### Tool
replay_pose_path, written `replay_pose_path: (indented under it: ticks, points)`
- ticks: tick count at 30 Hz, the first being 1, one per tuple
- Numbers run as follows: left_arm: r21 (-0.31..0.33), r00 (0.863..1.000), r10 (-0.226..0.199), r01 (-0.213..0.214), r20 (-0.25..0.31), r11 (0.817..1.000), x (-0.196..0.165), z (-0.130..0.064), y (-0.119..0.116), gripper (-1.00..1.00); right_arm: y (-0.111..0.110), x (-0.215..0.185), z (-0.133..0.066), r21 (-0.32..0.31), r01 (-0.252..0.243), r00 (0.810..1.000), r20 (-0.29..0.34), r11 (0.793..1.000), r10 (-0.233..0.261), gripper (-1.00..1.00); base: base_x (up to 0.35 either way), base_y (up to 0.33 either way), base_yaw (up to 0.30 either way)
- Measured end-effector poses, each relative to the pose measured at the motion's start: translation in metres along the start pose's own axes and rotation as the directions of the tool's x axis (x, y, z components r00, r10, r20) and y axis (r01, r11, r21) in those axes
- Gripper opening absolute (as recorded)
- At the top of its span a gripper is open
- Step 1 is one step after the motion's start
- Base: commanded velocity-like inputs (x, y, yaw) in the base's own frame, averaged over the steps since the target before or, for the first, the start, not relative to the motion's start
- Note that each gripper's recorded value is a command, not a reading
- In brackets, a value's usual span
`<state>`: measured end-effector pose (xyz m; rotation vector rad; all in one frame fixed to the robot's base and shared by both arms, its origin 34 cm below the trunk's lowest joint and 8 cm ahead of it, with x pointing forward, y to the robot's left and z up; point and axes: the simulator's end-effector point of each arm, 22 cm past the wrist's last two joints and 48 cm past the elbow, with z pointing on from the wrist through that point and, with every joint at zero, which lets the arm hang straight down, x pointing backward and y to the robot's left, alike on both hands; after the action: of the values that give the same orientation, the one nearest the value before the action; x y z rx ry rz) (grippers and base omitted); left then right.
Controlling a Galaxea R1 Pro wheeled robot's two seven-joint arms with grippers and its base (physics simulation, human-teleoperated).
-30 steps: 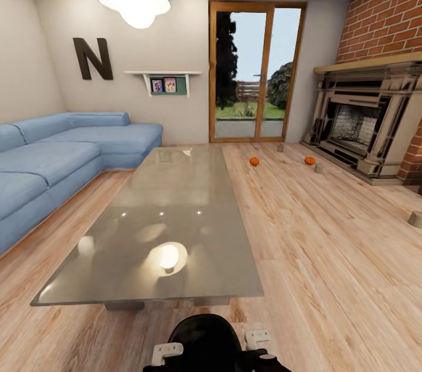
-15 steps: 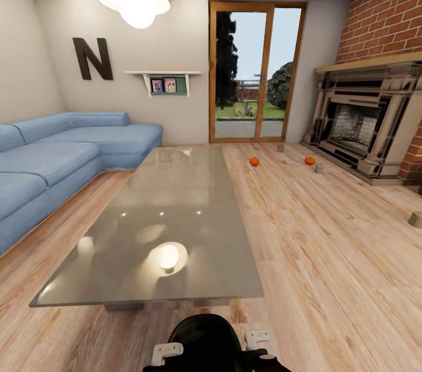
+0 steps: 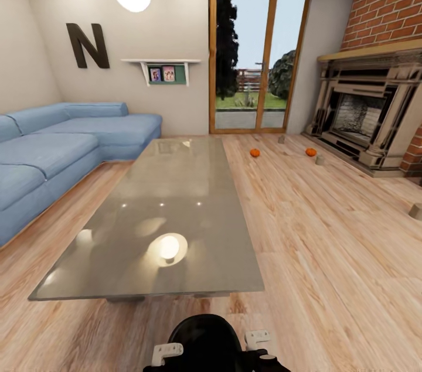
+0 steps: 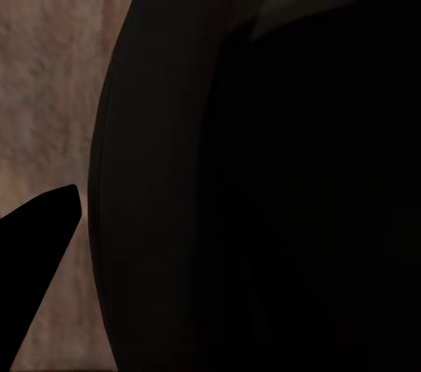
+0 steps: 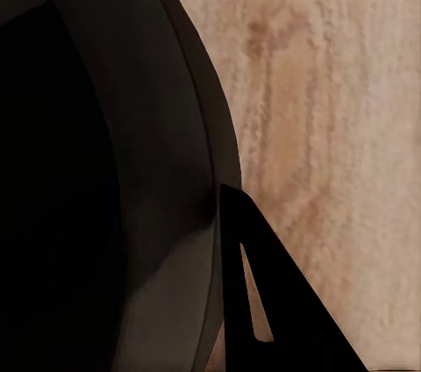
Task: Place each of the two pumpkins and all three candles from the living room inside a cabinet in the living room (use any cabinet), then make sure every cabinet is closed, and position the cauldron so it is next to a table in the living room.
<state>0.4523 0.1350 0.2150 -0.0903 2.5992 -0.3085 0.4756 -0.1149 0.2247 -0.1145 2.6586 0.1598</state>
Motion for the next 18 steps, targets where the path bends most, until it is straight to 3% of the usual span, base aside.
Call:
replay_pose_path:
  ticks: [13,18]
  points:
    - [0.0,1.0,-0.001,0.001,-0.001,1.0,0.0006,0.0007,0.0004,-1.0,0.0001,0.0004,0.0009,-0.001,0.001,1.0,-0.001,1.0,-0.001,-1.0,0.001,0.0,0.0]
    - [0.0,1.0,-0.001,0.001,-0.002,1.0,0.0008,0.0006,0.0003,-1.0,0.0001,0.0007,0.0008,-0.001,0.0,1.0,-0.002,1.0,0.0,-1.0,0.16,0.0,0.0]
